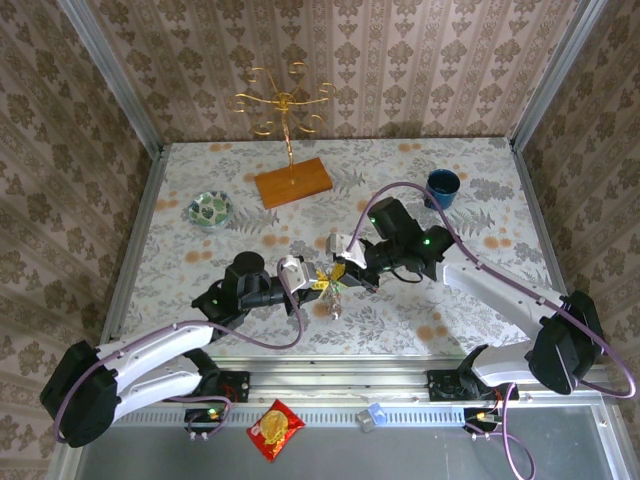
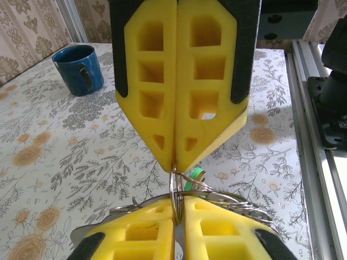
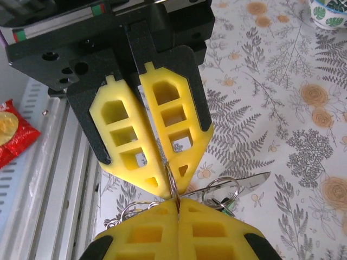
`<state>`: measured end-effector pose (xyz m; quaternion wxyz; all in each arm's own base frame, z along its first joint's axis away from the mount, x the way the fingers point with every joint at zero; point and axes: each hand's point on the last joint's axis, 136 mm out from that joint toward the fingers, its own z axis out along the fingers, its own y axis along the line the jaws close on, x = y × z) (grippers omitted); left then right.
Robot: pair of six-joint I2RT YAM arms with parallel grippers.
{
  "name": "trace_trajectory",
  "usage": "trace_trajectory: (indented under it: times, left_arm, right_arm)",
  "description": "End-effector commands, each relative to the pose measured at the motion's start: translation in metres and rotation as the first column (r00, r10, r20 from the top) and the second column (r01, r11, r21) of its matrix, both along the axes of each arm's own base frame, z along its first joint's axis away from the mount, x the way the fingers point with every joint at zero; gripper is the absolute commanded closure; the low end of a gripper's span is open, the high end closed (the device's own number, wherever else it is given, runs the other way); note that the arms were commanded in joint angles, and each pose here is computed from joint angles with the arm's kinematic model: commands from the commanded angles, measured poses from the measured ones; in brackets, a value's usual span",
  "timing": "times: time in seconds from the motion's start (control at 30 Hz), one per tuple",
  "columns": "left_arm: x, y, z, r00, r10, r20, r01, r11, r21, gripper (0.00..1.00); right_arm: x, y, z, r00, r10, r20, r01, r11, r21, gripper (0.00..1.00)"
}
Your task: Put the keys on the keyring
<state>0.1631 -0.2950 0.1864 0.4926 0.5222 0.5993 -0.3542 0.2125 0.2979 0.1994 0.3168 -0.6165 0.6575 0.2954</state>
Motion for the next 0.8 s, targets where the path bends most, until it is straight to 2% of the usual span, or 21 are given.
trace_trajectory:
  times: [0.0, 0.13, 0.2, 0.3, 0.37, 0.5, 0.77]
  left_arm:
    - [0.0, -0.004, 0.017, 0.999, -0.02, 0.044, 0.021, 1.0, -0.019, 0.91]
    - [0.001, -0.006, 0.021, 0.999, -0.023, 0.049, 0.025, 0.999, -0.042, 0.95]
    - [0.0, -0.006, 0.022, 0.998, -0.029, 0.049, 0.032, 0.998, -0.055, 0.99]
    - [-0.002, -0.008, 0.021, 0.998, -0.038, 0.041, 0.041, 0.997, -0.071, 1.0]
    - [-0.003, -0.007, 0.02, 0.998, -0.04, 0.039, 0.043, 0.995, -0.085, 1.0]
    - [-0.005, -0.008, 0.021, 0.998, -0.05, 0.038, 0.054, 0.993, -0.107, 1.0]
    - [-0.007, -0.009, 0.022, 0.997, -0.062, 0.036, 0.066, 0.989, -0.129, 1.0]
  right_arm:
    - [-0.008, -0.003, 0.002, 0.999, 0.043, 0.017, -0.042, 0.997, -0.066, 1.0]
    - [-0.012, 0.0, 0.01, 0.998, 0.054, 0.011, -0.053, 0.998, -0.028, 1.0]
    - [-0.01, 0.002, 0.013, 0.999, 0.043, 0.007, -0.043, 0.999, 0.01, 1.0]
    - [0.0, 0.0, 0.017, 1.0, -0.012, -0.019, 0.014, 0.996, 0.091, 0.75]
    - [0.005, -0.002, 0.019, 0.998, -0.036, -0.043, 0.042, 0.989, 0.141, 0.69]
    - [0.006, -0.003, 0.014, 0.997, -0.039, -0.072, 0.049, 0.988, 0.148, 0.69]
    - [0.003, 0.003, 0.012, 0.995, -0.008, -0.098, 0.025, 0.984, 0.176, 0.79]
